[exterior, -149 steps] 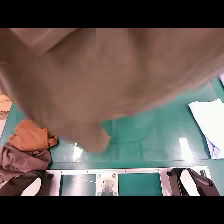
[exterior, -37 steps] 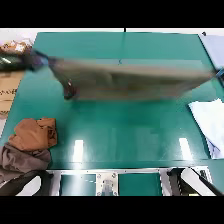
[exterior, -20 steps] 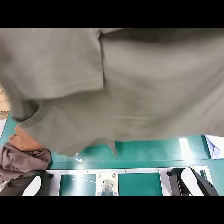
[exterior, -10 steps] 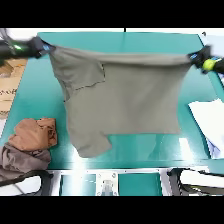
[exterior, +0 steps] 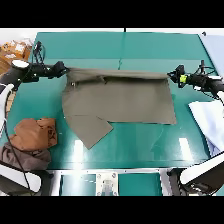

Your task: Fold the shirts.

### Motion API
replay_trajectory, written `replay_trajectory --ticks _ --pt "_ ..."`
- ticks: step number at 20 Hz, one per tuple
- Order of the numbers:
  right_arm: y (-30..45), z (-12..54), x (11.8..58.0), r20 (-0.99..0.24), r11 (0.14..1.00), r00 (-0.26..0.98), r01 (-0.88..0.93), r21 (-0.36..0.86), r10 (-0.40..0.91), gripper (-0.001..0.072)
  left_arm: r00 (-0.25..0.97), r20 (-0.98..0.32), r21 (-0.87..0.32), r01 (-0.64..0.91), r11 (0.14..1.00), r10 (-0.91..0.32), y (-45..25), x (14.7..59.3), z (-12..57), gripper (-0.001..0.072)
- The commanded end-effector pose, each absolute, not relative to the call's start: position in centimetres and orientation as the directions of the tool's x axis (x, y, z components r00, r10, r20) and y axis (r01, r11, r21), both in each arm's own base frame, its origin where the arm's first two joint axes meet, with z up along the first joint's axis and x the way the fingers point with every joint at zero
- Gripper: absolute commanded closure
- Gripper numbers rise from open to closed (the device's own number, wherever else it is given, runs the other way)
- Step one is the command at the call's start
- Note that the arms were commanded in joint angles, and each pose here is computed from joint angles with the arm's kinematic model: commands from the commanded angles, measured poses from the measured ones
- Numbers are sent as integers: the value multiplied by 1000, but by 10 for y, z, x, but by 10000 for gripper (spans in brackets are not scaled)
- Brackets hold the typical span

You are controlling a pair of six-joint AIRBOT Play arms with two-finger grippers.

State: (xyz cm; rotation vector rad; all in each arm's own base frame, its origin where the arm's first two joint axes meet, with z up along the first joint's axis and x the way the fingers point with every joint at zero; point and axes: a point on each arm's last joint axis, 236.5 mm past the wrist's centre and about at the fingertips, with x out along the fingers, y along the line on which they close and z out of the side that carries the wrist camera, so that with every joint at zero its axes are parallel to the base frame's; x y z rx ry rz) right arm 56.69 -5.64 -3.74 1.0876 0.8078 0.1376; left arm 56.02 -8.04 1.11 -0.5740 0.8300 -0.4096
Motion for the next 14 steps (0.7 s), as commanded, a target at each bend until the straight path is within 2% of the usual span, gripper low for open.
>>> replay_trajectory --ticks 1,4,7,11,12,13,14 --pt "-51 -52 544 -542 505 626 260 823 560 694 555 -653 -555 113 824 -516 -71 550 -21 680" --pt "-46 -61 521 -578 518 545 280 808 607 695 470 -691 -567 117 815 -548 -80 534 -41 680" --pt "-47 -73 503 -647 568 472 318 759 599 694 388 -713 -586 128 800 -584 -89 516 -53 680" --pt "-50 -79 497 -677 593 446 334 732 585 692 350 -734 -586 107 804 -582 -88 507 -59 679" --pt "-50 -79 497 -677 584 446 347 733 585 639 337 -735 -597 92 797 -589 -90 504 -59 678" --pt "-51 -78 497 -677 578 448 357 734 584 482 320 -734 -611 76 788 -599 -92 500 -58 545" --pt "-54 -76 495 -674 568 447 365 738 589 437 293 -733 -622 77 779 -614 -94 494 -56 199"
